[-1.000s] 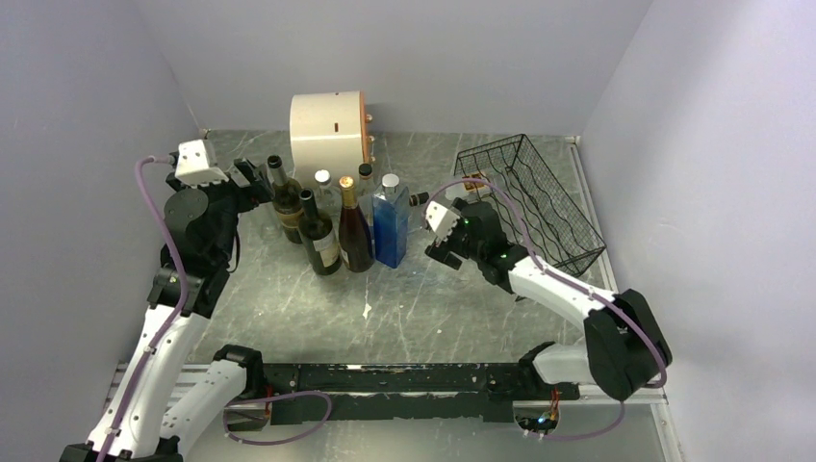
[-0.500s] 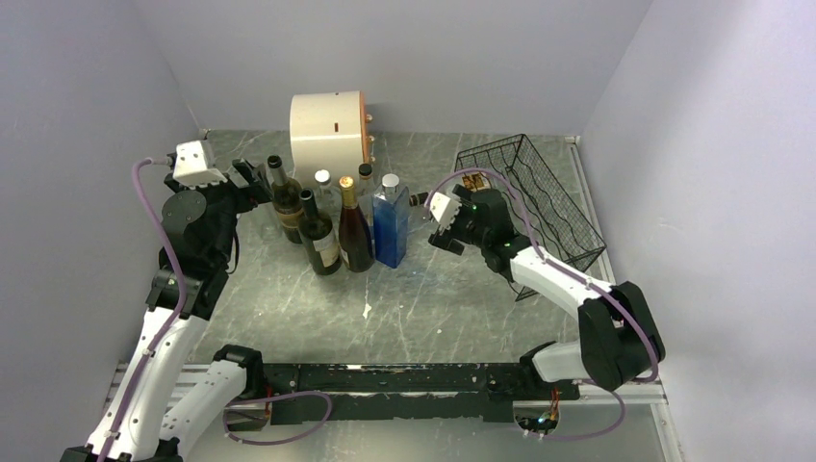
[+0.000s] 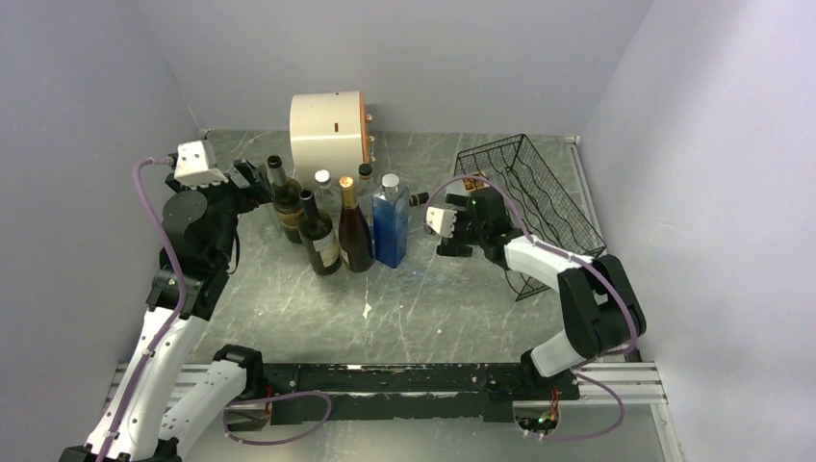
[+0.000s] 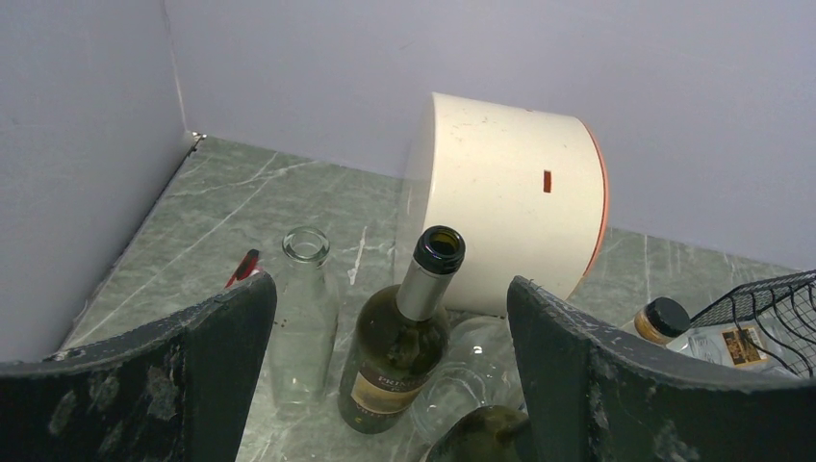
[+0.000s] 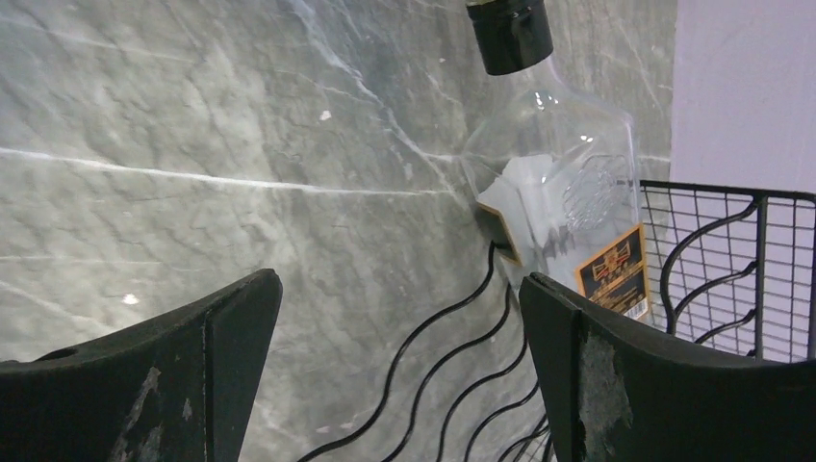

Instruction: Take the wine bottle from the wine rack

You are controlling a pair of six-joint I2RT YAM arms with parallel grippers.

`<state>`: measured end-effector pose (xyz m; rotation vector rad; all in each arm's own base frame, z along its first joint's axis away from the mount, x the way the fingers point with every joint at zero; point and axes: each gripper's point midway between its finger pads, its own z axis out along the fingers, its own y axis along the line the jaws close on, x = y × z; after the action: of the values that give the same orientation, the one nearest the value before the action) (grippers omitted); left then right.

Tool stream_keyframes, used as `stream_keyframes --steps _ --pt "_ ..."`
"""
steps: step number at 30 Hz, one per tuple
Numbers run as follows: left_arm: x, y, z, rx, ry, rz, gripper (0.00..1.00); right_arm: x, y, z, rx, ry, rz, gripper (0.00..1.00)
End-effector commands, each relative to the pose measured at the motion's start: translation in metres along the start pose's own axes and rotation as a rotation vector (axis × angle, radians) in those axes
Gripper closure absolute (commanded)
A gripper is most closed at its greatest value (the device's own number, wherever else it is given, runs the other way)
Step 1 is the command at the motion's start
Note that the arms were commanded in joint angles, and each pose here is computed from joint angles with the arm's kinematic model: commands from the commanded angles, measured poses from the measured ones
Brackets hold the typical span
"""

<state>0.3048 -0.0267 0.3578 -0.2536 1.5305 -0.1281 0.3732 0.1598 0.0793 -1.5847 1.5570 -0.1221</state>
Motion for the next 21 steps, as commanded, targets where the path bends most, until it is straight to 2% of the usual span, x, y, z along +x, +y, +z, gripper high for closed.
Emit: stream_keyframes --steps 1,12,21 --pt "-0.013 0.0 -0.001 -0.007 -0.047 0.005 0.07 -0.005 -0.018 0.011 -0.024 -0.054 -0.132 0.0" --pt "-0.011 0.0 0.001 -0.008 -0.039 0.01 0.07 -0.011 -0.045 0.039 -0.089 -0.081 -0.19 0.0" --pt "-0.008 0.0 0.004 -0.014 -0.028 0.013 0.07 0.009 -0.06 0.052 -0.161 -0.078 -0.16 0.01"
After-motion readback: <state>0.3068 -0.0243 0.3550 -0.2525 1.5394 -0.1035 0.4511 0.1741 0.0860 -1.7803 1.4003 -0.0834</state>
